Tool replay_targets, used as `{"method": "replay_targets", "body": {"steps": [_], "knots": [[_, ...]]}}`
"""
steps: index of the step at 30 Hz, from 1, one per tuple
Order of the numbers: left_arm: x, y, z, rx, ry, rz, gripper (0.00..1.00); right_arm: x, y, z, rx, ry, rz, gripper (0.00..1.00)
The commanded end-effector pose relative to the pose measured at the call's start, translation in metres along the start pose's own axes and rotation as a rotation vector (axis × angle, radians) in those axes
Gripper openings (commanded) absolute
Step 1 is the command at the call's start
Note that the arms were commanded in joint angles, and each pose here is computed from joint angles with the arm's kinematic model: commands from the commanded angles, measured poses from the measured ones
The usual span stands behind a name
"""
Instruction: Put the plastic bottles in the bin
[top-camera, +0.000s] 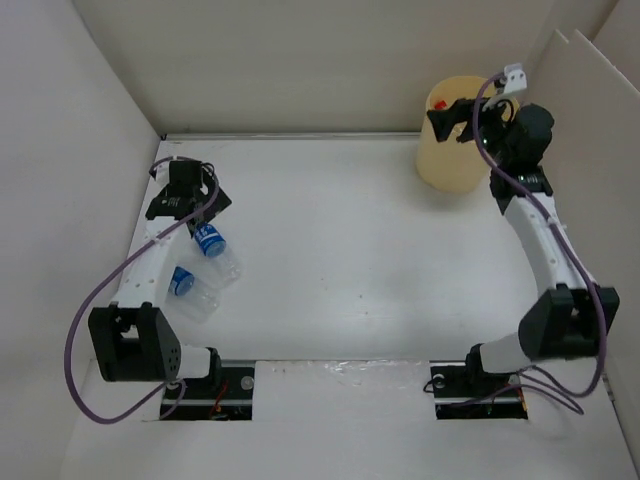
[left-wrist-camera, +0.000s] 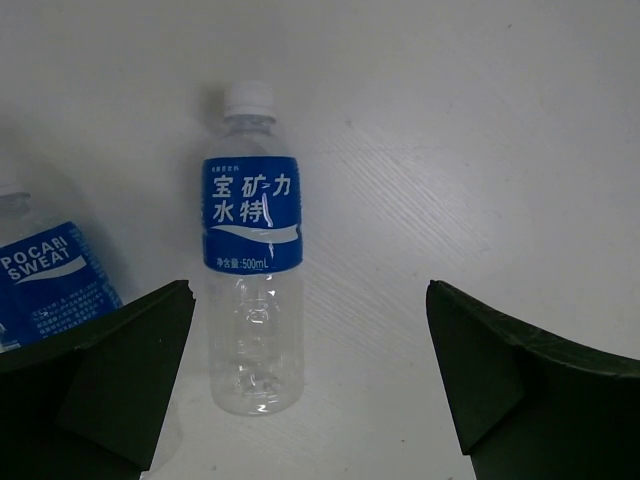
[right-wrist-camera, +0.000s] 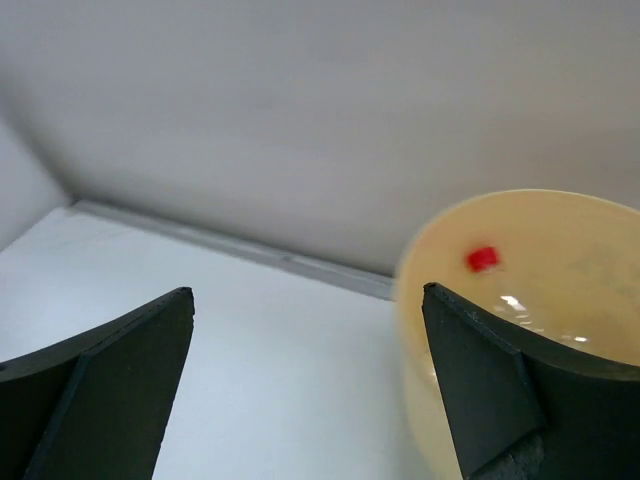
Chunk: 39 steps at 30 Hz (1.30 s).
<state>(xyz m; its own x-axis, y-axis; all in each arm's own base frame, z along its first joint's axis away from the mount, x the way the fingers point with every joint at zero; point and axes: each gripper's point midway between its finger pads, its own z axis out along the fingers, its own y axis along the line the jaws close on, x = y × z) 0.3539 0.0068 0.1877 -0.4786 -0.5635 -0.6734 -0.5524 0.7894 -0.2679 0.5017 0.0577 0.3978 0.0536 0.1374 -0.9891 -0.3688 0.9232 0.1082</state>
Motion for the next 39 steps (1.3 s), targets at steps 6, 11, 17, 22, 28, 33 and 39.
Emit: {"method": "replay_targets", "body": {"steps": [6, 11, 17, 22, 28, 33, 39], "knots": [[0.047, 0.017, 0.053, -0.072, 0.177, 0.000, 1.00, 0.017, 0.130, -0.085, -0.285, -0.017, -0.097, 1.00], [0.054, 0.031, 0.070, -0.118, 0.179, -0.017, 1.00, 0.011, 0.152, -0.120, -0.362, -0.039, -0.108, 1.00], [0.060, 0.043, 0.093, -0.136, 0.226, -0.060, 1.00, -0.012, 0.159, -0.153, -0.385, -0.081, -0.152, 1.00], [0.084, 0.055, 0.116, -0.147, 0.306, -0.094, 0.98, -0.033, 0.172, -0.178, -0.419, -0.134, -0.177, 1.00], [0.094, 0.036, 0.134, -0.076, 0.340, -0.094, 0.37, -0.045, 0.189, -0.201, -0.463, -0.149, -0.187, 1.00], [0.057, -0.023, 0.123, 0.066, 0.276, -0.057, 0.00, -0.024, 0.199, -0.209, -0.499, -0.120, -0.184, 1.00], [0.015, -0.173, 0.019, 0.598, 0.132, 0.100, 0.00, 0.015, 0.237, -0.211, -0.679, -0.065, -0.129, 1.00]]}}
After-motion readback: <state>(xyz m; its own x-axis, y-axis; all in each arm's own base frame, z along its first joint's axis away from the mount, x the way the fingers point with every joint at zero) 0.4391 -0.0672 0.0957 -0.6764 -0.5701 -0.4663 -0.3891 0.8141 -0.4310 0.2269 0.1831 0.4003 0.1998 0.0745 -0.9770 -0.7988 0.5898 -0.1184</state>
